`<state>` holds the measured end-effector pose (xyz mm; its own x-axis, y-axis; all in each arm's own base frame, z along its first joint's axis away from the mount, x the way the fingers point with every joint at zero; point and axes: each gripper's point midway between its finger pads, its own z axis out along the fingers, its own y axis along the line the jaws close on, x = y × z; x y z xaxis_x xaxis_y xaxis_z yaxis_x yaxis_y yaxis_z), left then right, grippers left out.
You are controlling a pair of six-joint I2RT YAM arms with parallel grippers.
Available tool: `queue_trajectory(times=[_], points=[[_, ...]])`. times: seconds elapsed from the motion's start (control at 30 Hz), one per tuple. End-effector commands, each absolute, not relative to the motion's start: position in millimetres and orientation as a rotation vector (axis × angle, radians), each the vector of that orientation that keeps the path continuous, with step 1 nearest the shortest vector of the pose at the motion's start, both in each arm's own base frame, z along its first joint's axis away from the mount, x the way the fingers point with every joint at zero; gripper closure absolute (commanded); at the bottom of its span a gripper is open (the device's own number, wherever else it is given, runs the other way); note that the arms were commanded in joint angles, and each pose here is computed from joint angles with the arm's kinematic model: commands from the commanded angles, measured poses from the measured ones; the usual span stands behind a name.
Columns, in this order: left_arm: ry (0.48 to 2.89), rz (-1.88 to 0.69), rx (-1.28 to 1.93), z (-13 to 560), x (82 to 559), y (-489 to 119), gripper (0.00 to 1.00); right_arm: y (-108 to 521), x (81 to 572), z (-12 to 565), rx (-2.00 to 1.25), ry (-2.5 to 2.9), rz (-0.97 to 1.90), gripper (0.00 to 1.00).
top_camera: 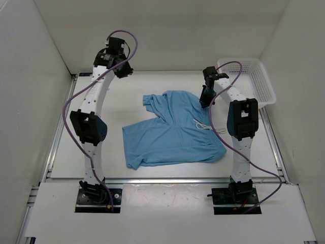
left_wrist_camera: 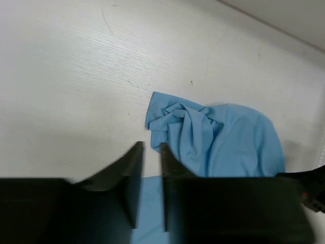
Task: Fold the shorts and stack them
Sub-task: Flatten the shorts out
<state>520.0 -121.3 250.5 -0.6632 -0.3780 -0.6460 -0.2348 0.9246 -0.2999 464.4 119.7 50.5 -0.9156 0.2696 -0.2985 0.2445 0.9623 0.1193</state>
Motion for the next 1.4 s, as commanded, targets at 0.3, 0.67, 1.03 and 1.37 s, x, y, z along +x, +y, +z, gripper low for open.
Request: queue_trajectory(times=[0.3, 0.67, 1.03, 1.37], points=[[2.625, -0.122, -0.374, 96.5, 528.4, -169.8, 0.39, 122.2, 463.8, 77.9, 0.321, 2.75, 0.153, 1.0], [2.705, -0.125, -0.385, 44.5, 528.9, -182.5, 0.37, 122.1, 463.5, 73.7, 0.322, 2.759, 0.149, 1.0], [2.733, -0.233, -0.376, 24.3, 529.7, -211.3, 0.38, 123.1, 460.7, 71.0, 0.321, 2.77, 0.157, 1.0], [2.475, -0.227, -0.425, 169.0, 531.6, -169.4, 0.9, 119.0, 461.0, 88.8, 0.323, 2.728, 0.143, 1.0]])
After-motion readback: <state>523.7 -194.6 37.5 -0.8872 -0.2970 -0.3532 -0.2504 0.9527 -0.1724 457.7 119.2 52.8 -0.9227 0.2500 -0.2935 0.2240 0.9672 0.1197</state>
